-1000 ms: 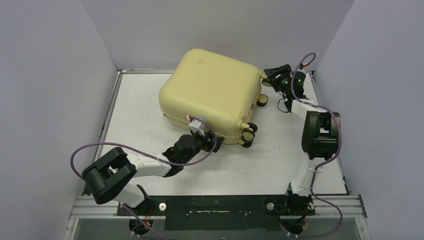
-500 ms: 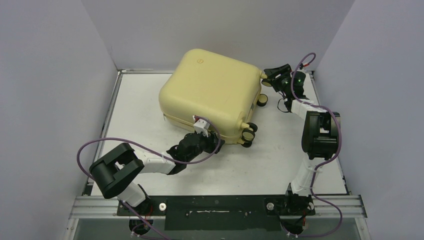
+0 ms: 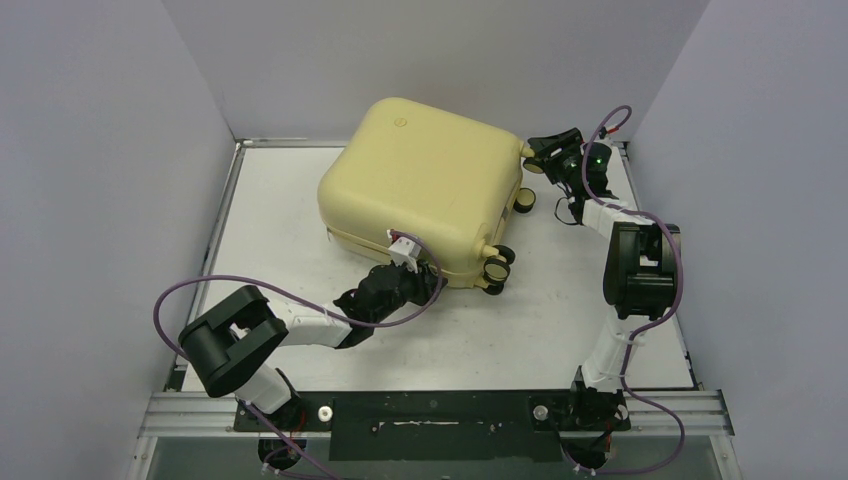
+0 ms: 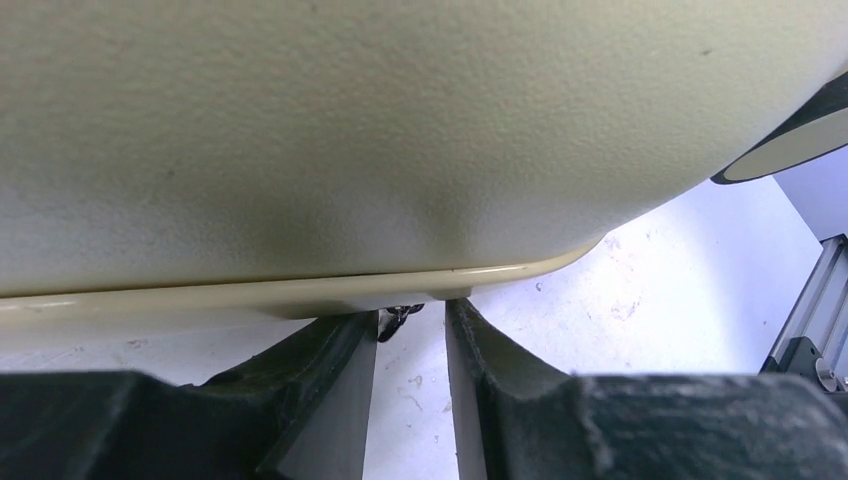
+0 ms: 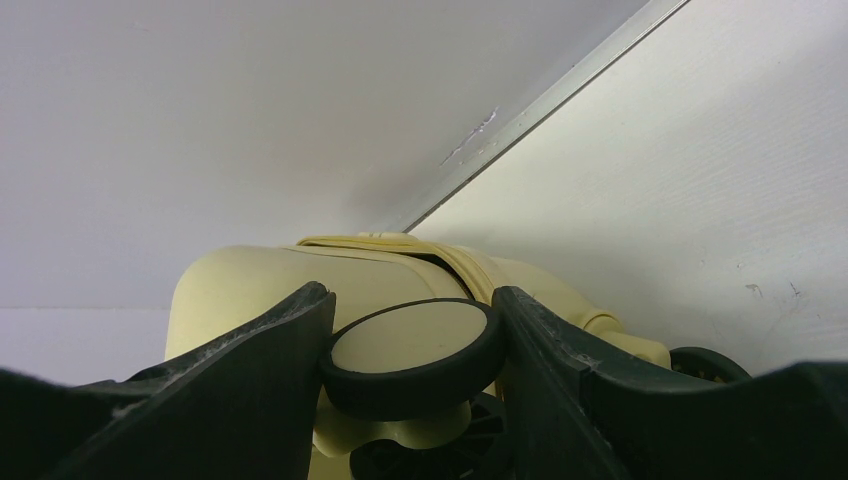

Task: Pack the luggage
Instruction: Zip the luggage at the center of the board.

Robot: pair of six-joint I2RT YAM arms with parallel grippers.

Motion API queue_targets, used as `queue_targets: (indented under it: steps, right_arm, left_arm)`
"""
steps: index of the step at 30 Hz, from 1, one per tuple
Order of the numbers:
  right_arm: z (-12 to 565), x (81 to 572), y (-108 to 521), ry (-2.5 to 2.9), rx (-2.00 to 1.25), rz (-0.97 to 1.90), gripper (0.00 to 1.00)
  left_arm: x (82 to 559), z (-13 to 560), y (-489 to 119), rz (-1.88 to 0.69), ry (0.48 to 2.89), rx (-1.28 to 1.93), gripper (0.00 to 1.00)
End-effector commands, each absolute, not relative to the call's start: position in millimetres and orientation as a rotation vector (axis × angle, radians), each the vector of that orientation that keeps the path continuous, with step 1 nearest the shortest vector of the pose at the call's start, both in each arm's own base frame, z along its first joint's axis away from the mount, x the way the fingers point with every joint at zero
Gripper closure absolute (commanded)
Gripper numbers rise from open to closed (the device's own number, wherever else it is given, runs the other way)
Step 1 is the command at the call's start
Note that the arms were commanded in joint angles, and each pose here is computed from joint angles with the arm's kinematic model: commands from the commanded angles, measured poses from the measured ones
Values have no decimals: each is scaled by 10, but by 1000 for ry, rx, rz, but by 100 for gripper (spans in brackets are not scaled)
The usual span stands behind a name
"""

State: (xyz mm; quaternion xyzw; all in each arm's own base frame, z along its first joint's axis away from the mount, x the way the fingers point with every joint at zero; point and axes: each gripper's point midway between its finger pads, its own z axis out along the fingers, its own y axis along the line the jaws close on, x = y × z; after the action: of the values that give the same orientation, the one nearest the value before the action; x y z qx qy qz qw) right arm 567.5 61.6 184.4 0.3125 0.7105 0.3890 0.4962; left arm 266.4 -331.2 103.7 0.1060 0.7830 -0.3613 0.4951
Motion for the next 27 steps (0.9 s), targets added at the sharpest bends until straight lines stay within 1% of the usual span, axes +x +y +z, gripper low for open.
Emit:
queue_targets:
  steps: [1,7,9,11,17,27]
  right_arm:
    - [2071,5518,1043,1737,622,1091,100]
    - [2056,5510,1046,1742,622,1087,100]
    - [2049,5508,1042,1743,623,1085,100]
    - [2039,5505,1044,1745,625,1084,100]
    - [2014,5498,1011,1752,632,1067,100]
    - [2106,5520,978,1735,623,1047,100]
  left_arm:
    - [2832,1557,-3437,-936,1737,216,72]
    - [2840,1551,-3430,-929,1734,218,84]
    - [2838,1547,-3430,-926,1733,223,91]
    - [2832,1550,-3429,-928,1728,228,100]
    - [2716,1539,-3517,-933,1714,290,100]
    - [2258,1563,-3902,-919,1675,494,100]
